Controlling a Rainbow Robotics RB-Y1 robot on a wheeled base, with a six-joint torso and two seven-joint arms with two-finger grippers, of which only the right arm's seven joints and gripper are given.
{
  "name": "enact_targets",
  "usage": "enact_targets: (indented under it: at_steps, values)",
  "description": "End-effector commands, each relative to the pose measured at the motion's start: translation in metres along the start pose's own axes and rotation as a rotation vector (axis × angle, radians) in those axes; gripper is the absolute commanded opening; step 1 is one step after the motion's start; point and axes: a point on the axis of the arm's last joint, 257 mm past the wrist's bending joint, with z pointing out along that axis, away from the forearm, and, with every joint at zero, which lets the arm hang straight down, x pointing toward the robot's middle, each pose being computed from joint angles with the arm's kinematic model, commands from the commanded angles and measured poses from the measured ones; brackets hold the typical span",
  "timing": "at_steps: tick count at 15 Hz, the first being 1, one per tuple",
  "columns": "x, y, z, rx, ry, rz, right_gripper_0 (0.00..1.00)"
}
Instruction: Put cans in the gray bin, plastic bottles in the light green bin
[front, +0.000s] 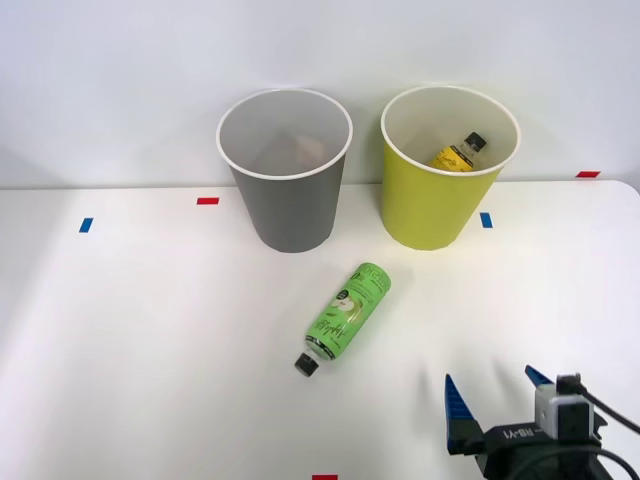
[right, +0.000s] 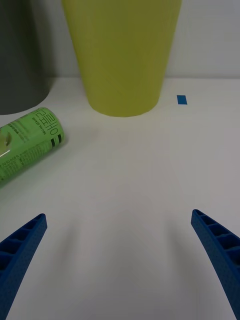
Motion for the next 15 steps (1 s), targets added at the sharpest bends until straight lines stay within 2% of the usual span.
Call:
enact_targets:
  at_steps: [1, 5, 12, 15]
  values:
    - [-0.038, 0.011, 0.031, -0.027, 0.071, 0.128, 1.0]
    - [-0.047, 0.027, 0.063, -0.025, 0.217, 0.261, 1.0]
    - [-0.054, 0.075, 0.07, -0.006, 0.454, 0.651, 1.0]
    - [-0.05, 0.093, 0.093, 0.039, 0.519, 0.73, 1.0]
